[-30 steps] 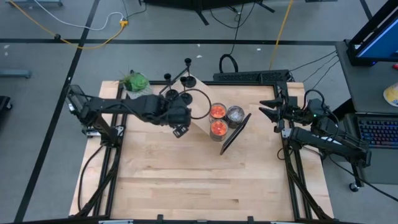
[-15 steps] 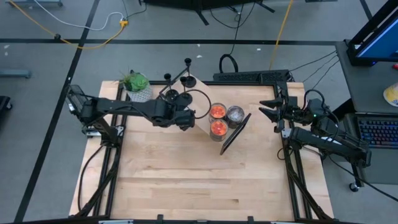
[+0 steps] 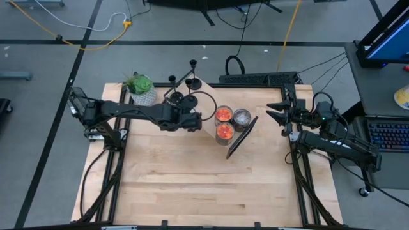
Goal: Pick & Place candle stick holders
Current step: Put the black candle holder on the shelf
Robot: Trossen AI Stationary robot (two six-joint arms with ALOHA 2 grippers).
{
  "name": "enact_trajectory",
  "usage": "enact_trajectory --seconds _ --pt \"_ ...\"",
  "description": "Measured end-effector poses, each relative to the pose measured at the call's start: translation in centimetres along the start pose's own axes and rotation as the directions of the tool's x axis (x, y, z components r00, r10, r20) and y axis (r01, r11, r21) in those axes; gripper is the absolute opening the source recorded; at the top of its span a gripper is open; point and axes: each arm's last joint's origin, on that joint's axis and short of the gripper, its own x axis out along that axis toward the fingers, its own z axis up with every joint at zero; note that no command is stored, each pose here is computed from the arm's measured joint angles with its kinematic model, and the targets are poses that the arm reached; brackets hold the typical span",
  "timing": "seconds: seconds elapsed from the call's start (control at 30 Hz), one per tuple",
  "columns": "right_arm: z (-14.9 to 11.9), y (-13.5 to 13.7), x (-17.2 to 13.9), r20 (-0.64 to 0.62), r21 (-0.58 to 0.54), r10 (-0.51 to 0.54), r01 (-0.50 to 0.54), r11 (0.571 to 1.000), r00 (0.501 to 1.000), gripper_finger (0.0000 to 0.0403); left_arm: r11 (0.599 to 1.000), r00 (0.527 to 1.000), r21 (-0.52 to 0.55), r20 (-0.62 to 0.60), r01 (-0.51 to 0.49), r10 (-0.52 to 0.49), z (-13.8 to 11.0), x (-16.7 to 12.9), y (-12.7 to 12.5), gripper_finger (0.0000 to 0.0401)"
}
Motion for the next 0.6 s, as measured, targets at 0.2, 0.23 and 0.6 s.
enact_trajectory --seconds 0.2,0.23,0.6 --pt "0.0 0.0 0.0 0.000 0.000 0.000 0.000 1.000 1.000 0.0134 0.999 1.000 -0.035 0.010 0.009 -0.009 -0.2 1.1 -0.1 0.0051" --pt "0.0 0.0 0.0 0.000 0.000 0.000 0.000 1.000 1.000 0.0134 0.999 1.000 -0.040 0.010 0.010 -0.010 -0.2 1.2 -0.1 0.0051" --pt "0.0 0.0 0.0 0.000 -0.001 0.000 0.000 1.000 1.000 0.0134 0.995 1.000 -0.097 0.009 0.003 -0.002 -0.6 2.9 0.1 0.0051"
